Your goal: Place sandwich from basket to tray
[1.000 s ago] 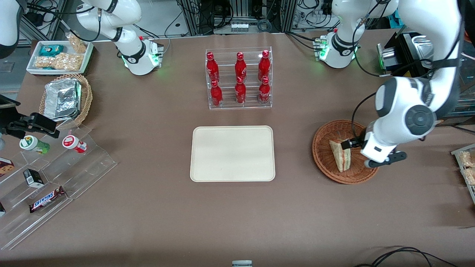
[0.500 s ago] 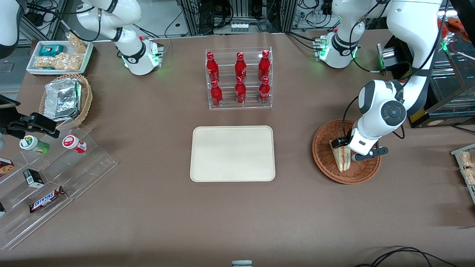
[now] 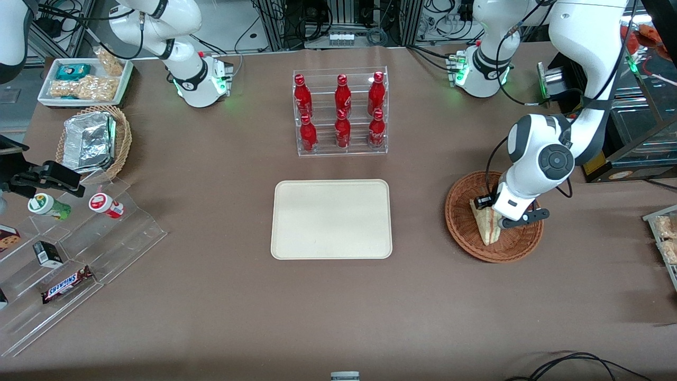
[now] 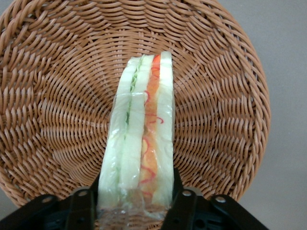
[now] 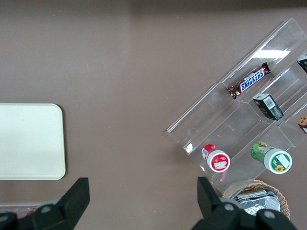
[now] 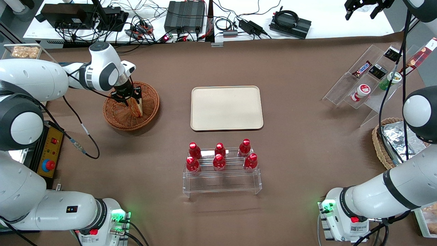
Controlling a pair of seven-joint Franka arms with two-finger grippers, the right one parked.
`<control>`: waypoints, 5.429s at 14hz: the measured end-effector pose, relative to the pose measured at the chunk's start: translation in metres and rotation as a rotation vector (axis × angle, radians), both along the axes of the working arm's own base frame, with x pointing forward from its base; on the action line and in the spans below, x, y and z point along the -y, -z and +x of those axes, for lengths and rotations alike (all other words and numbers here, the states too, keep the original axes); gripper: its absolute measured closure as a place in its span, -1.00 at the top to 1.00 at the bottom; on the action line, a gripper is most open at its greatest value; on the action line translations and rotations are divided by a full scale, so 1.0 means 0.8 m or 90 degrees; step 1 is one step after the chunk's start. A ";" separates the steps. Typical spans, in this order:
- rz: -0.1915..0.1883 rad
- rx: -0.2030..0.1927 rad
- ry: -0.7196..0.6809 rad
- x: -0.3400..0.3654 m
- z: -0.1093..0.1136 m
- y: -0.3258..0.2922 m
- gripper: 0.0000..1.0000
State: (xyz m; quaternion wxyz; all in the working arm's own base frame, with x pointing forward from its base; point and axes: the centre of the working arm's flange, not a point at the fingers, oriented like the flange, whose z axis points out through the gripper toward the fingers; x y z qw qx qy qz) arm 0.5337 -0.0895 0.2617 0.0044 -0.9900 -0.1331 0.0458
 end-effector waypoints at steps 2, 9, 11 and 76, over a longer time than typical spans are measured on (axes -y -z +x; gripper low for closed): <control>0.001 0.008 -0.021 0.002 0.009 -0.011 -0.38; 0.008 0.019 -0.069 0.107 0.040 -0.091 -0.75; 0.005 0.029 -0.077 0.190 0.030 -0.094 -0.78; 0.026 -0.056 0.134 -0.066 -0.016 -0.500 1.00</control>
